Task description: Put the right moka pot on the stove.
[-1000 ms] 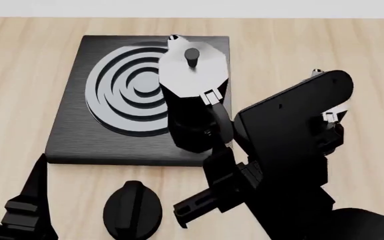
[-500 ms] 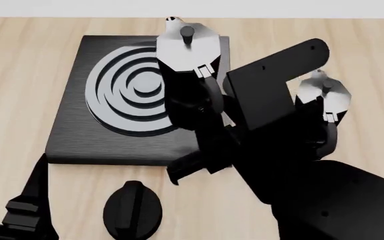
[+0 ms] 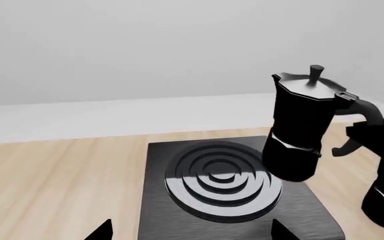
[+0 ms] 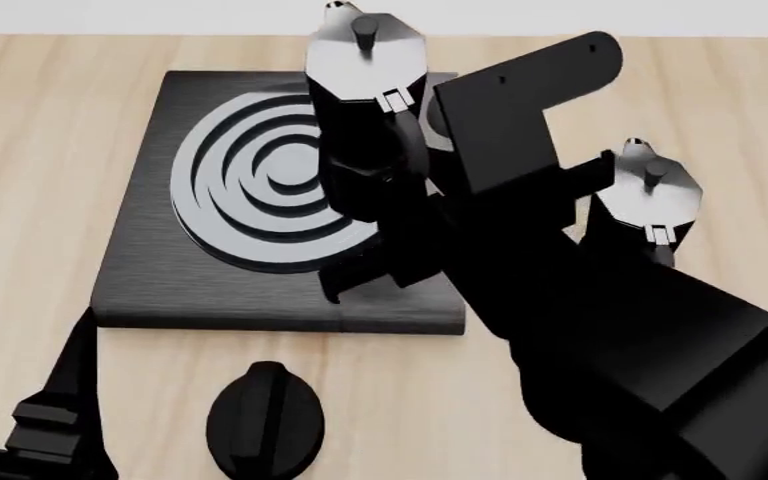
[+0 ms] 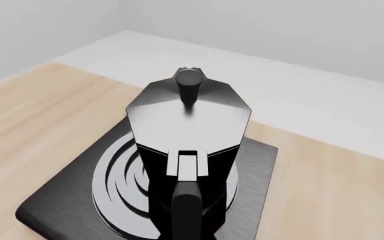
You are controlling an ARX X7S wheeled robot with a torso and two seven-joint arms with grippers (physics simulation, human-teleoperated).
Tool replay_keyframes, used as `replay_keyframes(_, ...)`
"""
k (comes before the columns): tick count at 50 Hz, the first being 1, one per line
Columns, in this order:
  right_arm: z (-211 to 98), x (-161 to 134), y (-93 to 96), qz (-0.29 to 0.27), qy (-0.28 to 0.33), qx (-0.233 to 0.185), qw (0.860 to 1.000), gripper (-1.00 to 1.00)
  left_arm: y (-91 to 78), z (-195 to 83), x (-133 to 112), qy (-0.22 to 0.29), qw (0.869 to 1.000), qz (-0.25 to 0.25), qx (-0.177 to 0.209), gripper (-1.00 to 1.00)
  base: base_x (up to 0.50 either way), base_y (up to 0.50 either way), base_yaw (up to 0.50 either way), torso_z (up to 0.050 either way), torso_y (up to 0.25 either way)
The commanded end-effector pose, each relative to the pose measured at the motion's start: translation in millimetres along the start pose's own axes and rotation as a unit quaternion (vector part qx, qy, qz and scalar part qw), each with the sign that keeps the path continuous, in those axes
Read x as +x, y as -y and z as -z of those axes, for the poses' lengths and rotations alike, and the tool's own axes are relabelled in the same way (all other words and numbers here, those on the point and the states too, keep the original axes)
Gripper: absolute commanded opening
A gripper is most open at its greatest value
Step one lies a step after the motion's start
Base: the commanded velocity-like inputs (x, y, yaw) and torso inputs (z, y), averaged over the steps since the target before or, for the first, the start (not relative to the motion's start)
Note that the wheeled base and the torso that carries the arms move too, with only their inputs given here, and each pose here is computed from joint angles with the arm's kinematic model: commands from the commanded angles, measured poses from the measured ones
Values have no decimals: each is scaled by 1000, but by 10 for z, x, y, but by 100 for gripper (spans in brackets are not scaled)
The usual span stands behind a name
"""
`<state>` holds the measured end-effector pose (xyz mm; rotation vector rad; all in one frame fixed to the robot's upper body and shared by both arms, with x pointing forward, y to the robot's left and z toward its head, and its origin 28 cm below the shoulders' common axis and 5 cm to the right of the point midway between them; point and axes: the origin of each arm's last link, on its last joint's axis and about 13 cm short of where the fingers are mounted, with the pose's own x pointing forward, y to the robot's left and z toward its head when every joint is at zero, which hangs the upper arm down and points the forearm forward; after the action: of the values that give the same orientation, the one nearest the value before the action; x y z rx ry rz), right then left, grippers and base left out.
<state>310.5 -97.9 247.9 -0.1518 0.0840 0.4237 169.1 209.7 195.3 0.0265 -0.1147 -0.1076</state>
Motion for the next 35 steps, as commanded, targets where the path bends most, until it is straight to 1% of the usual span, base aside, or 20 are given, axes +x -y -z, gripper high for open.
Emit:
replay_keyframes(1, -82, 127, 18, 6, 16, -1, 1000, -100, 1, -8, -1, 1, 1000, 1, 0, 100, 0, 0, 0, 0, 0)
replay_keyframes(13, -100, 229, -11, -1, 17, 4, 1000, -100, 0, -8, 0, 1, 1000, 0, -1, 100, 0, 0, 0, 0, 1)
replay_keyframes(16, -85, 341, -35, -2, 17, 3, 1000, -100, -1, -6, 0, 0, 1000, 0, -1, 100, 0, 0, 0, 0, 0)
replay_keyframes(35, -86, 530, -80, -13, 15, 5, 1000, -100, -1, 1, 1, 1, 1000, 0, 0, 100, 0, 0, 0, 1, 1)
